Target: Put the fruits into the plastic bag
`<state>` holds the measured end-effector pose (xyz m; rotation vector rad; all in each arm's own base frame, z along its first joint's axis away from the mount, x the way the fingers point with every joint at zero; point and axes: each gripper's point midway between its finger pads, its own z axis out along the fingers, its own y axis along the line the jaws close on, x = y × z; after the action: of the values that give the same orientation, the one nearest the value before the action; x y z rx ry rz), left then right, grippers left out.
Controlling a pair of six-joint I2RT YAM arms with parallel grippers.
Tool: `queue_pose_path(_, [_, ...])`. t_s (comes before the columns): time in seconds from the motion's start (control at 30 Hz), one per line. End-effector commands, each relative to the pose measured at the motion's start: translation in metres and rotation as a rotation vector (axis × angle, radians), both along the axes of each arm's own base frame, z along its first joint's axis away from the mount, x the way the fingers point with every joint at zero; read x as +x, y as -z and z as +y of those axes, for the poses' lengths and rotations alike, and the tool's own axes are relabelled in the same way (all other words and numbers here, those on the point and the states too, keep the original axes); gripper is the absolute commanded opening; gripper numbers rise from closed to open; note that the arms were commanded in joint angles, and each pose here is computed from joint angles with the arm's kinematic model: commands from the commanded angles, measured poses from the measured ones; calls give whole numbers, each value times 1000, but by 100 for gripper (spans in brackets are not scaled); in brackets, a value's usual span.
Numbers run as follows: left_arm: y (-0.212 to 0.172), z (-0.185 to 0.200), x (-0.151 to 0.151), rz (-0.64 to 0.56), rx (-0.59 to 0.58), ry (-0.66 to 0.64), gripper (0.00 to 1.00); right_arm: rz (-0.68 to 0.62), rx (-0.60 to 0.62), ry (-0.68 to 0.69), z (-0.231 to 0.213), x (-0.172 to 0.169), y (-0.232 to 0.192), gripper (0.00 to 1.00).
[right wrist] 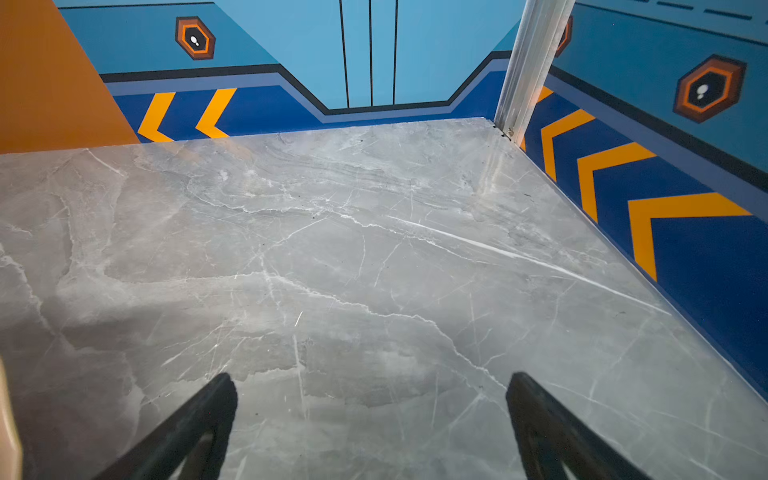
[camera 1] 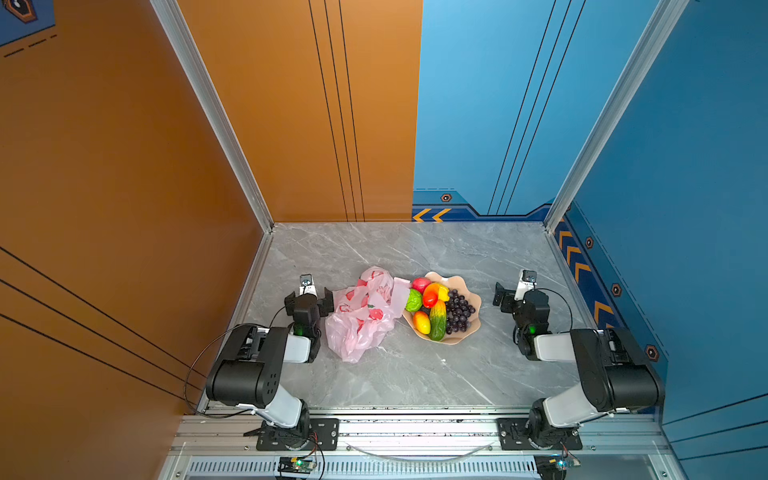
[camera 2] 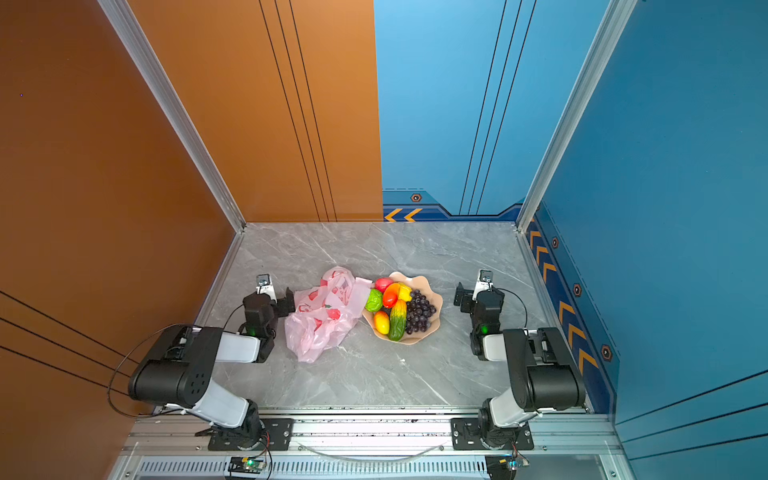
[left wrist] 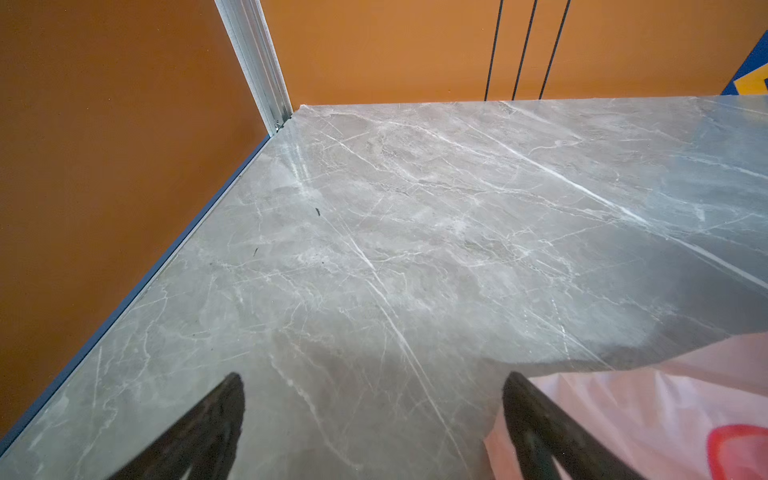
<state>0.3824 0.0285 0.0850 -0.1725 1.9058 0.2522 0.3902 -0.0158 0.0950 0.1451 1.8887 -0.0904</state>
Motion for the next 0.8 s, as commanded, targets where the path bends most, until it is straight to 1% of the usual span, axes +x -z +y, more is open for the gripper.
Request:
queue_pose_path(0.0, [-8, -5, 8, -23, 10, 36, 98, 12, -5, -13, 0, 4, 1, 100])
queue_pose_path(0.77, [-8, -1, 9, -24, -14, 39, 98, 13, -4, -14, 1, 4, 2, 100])
